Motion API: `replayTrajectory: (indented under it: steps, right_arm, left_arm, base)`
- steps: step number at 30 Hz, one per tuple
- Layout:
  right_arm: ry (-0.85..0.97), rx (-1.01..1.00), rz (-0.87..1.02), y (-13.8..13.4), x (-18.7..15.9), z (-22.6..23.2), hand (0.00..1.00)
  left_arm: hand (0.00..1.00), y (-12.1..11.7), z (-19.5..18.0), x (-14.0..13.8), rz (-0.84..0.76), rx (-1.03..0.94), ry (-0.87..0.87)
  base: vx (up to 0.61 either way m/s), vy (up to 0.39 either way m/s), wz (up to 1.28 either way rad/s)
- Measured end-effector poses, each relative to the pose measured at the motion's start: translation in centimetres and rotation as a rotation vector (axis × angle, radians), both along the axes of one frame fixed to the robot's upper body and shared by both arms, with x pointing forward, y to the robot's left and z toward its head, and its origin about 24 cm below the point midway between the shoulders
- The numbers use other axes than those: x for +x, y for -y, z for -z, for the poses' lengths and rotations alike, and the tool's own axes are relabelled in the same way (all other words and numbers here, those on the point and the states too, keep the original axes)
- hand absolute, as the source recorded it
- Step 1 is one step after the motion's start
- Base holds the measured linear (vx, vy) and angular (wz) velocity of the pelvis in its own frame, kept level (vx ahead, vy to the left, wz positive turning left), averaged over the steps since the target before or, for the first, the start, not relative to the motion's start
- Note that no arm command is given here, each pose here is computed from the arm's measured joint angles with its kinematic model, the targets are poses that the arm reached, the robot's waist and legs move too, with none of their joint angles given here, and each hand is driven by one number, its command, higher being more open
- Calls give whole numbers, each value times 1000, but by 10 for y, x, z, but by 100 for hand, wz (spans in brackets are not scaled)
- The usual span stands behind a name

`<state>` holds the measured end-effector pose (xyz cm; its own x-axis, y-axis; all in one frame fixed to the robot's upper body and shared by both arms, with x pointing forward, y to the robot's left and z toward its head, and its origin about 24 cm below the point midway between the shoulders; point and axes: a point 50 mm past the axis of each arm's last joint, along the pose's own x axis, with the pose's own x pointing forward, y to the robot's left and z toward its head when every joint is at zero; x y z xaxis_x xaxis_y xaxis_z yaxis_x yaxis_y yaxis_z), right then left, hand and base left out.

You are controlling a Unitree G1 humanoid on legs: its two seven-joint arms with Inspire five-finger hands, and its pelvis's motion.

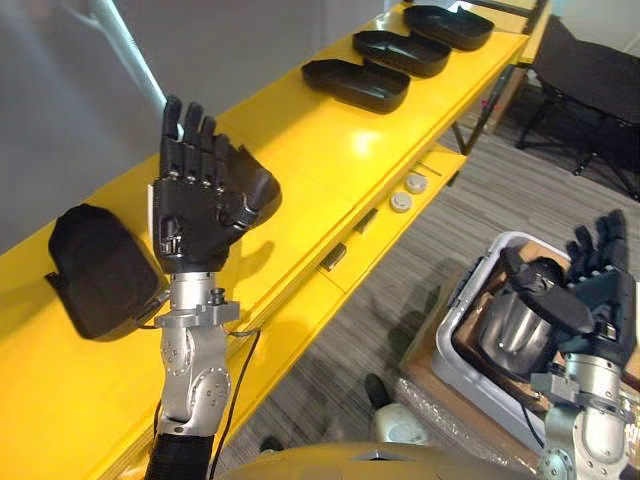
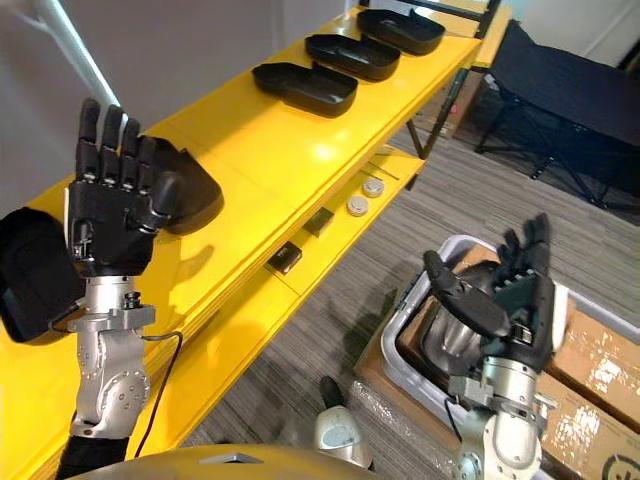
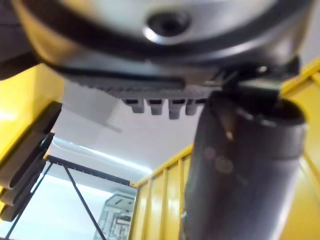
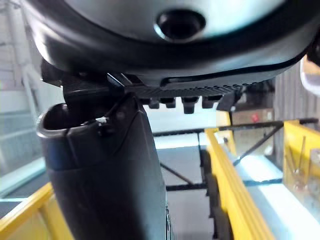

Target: Walk over and take three plastic housings, then place them on the shelf

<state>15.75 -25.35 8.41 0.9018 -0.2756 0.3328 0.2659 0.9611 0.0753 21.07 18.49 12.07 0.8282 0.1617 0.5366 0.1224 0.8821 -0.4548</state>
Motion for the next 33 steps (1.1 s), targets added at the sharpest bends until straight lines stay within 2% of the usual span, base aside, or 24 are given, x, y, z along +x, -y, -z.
replayTrajectory:
  steps: [3, 7, 11, 14, 16, 19, 22, 24, 26, 28, 30, 33]
  right_arm:
    - [40, -44, -103, -9, 26, -10, 100]
    - [23, 111, -93, -15, 39, 5, 100]
    - [-72, 258, -44, -30, 25, 38, 100]
    - [-91, 344, -140, -55, 16, 47, 100]
    - [-48, 329, -234, -65, 25, 38, 100]
    - [17, 267, -345, -77, 45, 26, 100]
    - [-13, 286, -347, -95, 61, 39, 100]
    - [-69, 258, -321, -102, 62, 47, 100]
    - [-102, 214, -290, -99, 61, 50, 100]
    - [-178, 167, -232, -79, 56, 58, 100]
    - [-213, 126, -215, -75, 52, 60, 100]
    - [-227, 13, -139, -48, 49, 56, 100]
  left_arm:
    - [100, -4, 10, -7, -34, -25, -44]
    - [100, -6, 11, -10, -6, -4, -26]
    - [100, 4, 7, -10, 51, 3, 1]
    - [100, 14, -5, -13, 95, -1, 56]
    - [100, 18, -7, -11, 109, 2, 56]
    - [100, 10, -5, -11, 85, -17, 46]
    - [100, -1, 7, -15, 65, -105, 21]
    - [100, 1, 15, -14, 92, -118, -7]
    - [100, 10, 26, -11, 147, -159, -50]
    - [100, 30, 35, -10, 227, -179, -106]
    - [100, 31, 34, -10, 237, -165, -111]
    - [100, 39, 36, -10, 245, -210, -124]
  base:
    - [9, 88, -41]
    - [-4, 97, 22]
    - [-82, 106, -9]
    - [-264, 88, -100]
    - [-296, 40, -97]
    - [-145, -67, -71]
    - [-79, -319, -65]
    - [-71, -543, -40]
    - [-123, -571, -47]
    - [-154, -576, -72]
    - [-178, -501, -104]
    - [-96, -268, -111]
